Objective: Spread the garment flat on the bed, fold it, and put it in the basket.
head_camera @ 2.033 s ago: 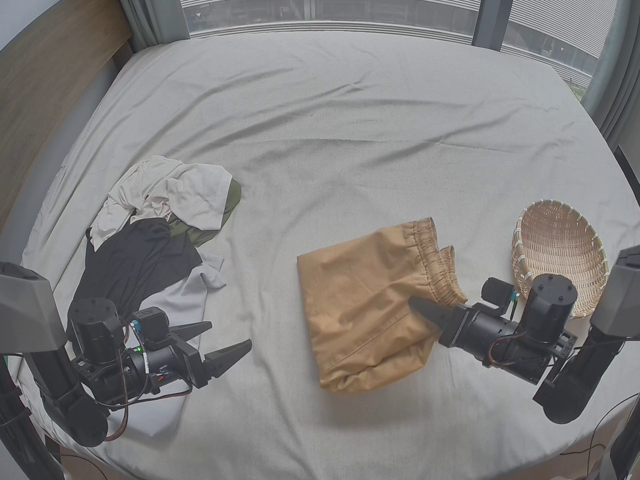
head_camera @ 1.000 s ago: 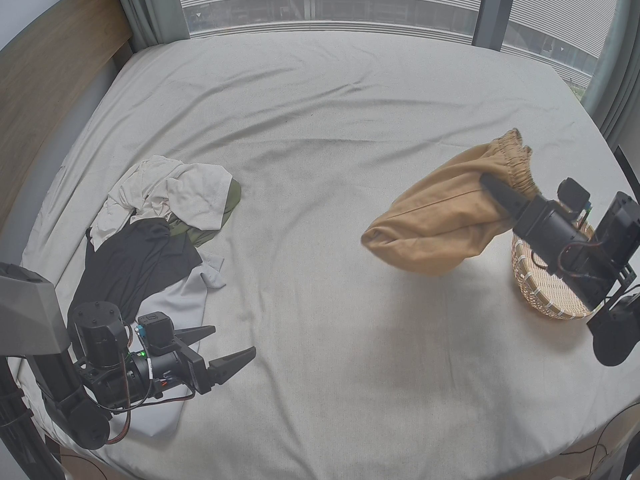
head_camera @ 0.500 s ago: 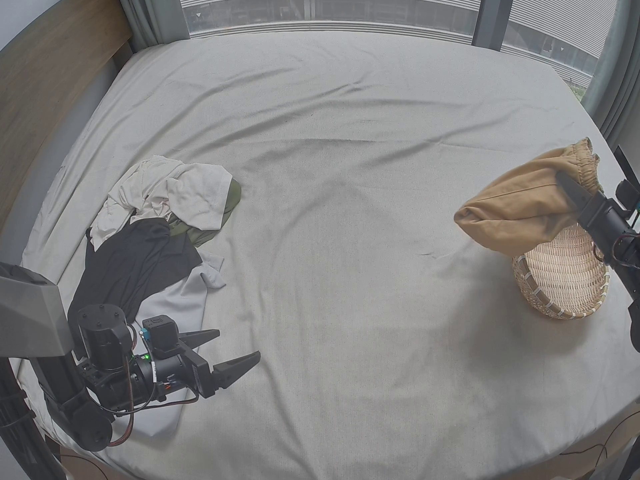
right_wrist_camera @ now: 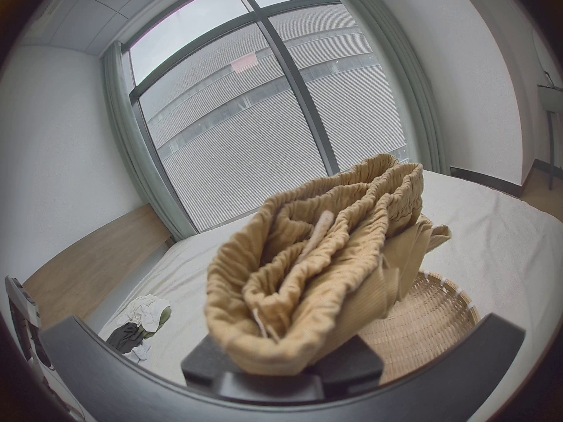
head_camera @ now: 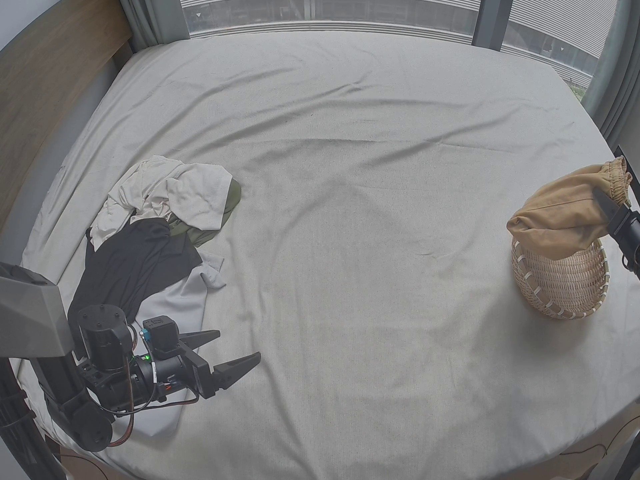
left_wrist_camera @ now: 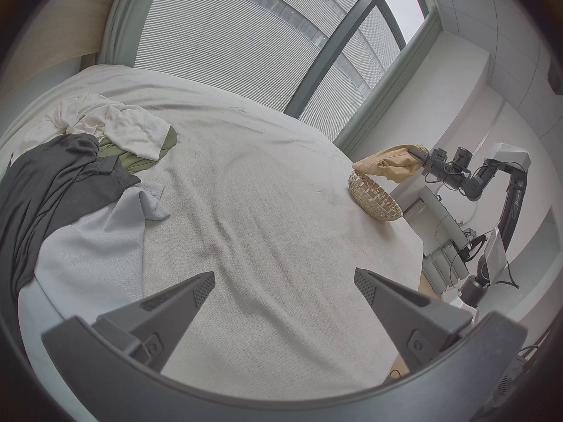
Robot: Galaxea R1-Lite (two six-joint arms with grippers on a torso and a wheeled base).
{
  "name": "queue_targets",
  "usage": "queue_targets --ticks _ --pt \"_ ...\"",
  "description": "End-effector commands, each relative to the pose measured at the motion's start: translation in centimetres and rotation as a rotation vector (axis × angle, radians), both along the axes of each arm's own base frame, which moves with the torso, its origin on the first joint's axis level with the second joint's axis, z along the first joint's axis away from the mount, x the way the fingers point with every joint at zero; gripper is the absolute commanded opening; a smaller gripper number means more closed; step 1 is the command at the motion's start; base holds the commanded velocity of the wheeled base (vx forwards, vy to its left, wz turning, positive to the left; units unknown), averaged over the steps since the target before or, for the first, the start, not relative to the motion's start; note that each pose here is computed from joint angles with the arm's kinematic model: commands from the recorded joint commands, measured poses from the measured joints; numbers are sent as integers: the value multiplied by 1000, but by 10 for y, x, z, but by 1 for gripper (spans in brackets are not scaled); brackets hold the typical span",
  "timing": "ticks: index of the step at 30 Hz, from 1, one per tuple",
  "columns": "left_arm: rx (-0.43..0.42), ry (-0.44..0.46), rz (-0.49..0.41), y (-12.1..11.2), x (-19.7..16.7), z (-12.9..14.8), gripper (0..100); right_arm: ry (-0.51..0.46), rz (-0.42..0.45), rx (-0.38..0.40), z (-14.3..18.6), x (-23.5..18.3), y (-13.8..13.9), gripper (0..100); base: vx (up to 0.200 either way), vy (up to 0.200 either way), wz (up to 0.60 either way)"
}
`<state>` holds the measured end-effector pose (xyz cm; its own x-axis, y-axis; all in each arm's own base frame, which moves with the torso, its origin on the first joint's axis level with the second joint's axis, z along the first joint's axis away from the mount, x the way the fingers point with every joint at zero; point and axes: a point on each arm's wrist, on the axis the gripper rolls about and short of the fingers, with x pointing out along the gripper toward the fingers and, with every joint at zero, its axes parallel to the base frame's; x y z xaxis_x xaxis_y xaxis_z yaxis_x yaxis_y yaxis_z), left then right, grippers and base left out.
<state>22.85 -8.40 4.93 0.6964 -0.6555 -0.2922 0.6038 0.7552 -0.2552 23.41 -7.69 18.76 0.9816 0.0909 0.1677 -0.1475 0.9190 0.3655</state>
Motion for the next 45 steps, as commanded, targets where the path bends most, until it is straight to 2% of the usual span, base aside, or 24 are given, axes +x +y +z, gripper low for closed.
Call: queue_targets --ticks 1,9,10,14,17,21,25,29,31,32,34,35,36,38,41,42,43,45 --pt "-1 -3 0 0 0 0 100 43 -29 8 -11 -2 -7 0 0 0 0" --pt "-2 -6 0 0 0 1 100 99 -30 -21 -26 -10 -3 0 0 0 0" --pt "-2 -6 0 0 0 1 100 106 -24 -20 -28 -10 -2 100 0 0 0" --pt "-2 -6 0 0 0 1 100 115 -13 -21 -30 -14 0 100 0 0 0" --pt "-2 -6 0 0 0 1 100 103 -24 -59 -27 -19 0 100 0 0 0" --pt "-7 -19 0 0 0 4 100 99 -32 -81 -23 -42 9 100 0 0 0" --pt "-8 -24 0 0 -1 5 100 70 -33 -97 -10 -64 18 100 0 0 0" --pt "-13 -34 0 0 -1 8 100 13 -14 -119 17 -85 30 100 0 0 0" --pt "-21 -44 -1 0 -2 11 100 14 23 -120 26 -88 35 100 0 0 0" --pt "-35 -65 -12 -2 -4 18 100 44 127 -119 30 -85 48 100 0 0 0" --pt "-53 -91 -25 -5 -7 26 100 97 247 -121 27 -82 65 100 0 0 0" --pt "-63 -127 -23 -5 -8 34 100 138 358 -133 21 -82 82 100 0 0 0" --pt "-68 -149 -22 -5 -8 38 100 154 403 -141 18 -82 89 100 0 0 0" --pt "-111 -255 -11 -1 -15 65 100 204 539 -183 3 -90 111 100 0 0 0" --pt "-173 -345 10 5 -31 92 100 222 623 -232 -13 -104 124 100 0 0 0" --pt "-218 -379 24 9 -42 104 100 215 645 -253 -18 -115 126 100 0 0 0" --pt "-274 -422 39 15 -59 119 100 203 656 -260 -23 -128 126 100 0 0 0" --pt "-302 -450 45 23 -83 125 100 169 657 -263 -25 -143 122 100 0 0 0"
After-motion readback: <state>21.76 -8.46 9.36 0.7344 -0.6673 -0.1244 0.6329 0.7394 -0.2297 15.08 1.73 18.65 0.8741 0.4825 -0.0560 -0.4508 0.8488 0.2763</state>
